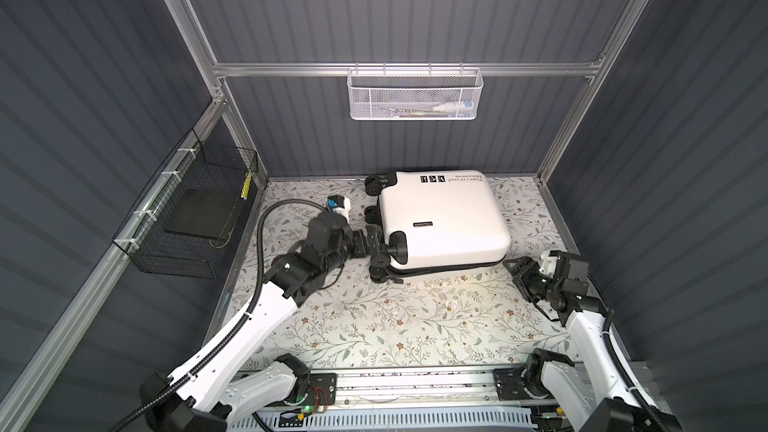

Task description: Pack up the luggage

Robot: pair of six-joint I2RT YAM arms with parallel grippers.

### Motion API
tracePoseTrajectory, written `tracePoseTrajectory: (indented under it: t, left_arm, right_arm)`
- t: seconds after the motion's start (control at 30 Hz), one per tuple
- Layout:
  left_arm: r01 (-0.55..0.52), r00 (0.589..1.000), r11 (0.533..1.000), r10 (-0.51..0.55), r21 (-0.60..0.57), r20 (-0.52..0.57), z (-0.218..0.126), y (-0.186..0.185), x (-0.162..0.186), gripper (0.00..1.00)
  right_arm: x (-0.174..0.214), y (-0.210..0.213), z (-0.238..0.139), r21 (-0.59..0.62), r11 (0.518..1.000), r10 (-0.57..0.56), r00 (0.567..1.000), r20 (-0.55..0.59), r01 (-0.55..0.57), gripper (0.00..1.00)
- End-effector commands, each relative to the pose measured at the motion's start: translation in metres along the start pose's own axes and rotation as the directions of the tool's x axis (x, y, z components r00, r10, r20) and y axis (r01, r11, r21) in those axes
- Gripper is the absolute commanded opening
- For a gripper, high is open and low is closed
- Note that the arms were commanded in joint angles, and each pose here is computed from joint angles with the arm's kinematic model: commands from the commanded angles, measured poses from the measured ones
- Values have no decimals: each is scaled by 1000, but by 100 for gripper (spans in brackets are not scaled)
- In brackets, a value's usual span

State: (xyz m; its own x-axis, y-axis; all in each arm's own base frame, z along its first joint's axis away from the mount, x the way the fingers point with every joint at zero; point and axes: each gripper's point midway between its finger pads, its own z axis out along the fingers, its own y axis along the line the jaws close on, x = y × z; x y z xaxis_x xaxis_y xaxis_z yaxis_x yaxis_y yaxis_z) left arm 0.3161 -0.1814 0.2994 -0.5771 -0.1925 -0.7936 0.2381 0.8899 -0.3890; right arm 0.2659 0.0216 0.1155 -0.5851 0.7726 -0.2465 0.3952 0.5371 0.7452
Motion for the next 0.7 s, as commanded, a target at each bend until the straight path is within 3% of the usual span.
tracePoseTrajectory:
  t: [0.0, 0.13, 0.3, 0.43, 0.67]
  left_arm:
    - [-115, 993, 992, 116, 48, -17, 25, 2, -25, 100]
    - [-122, 992, 977, 123, 177, 4, 64, 6, -64, 100]
    - [-171, 985, 910, 167, 379, 44, 105, 1, -104, 100]
    - [-202, 974, 868, 227, 454, -1, 139, -4, -112, 100]
    - [-192, 967, 836, 251, 514, -47, 189, -4, -118, 100]
  right_arm:
    - [9, 8, -2, -54, 998, -16, 999, -40, 14, 74]
    - [20, 17, -5, -112, 994, -29, 996, -84, 19, 81]
    - [37, 16, -7, -126, 991, -51, 989, -137, 34, 82]
    - [44, 1, -3, -86, 996, -28, 990, -138, 16, 78]
    - [44, -18, 10, -44, 998, 36, 992, -120, -42, 57]
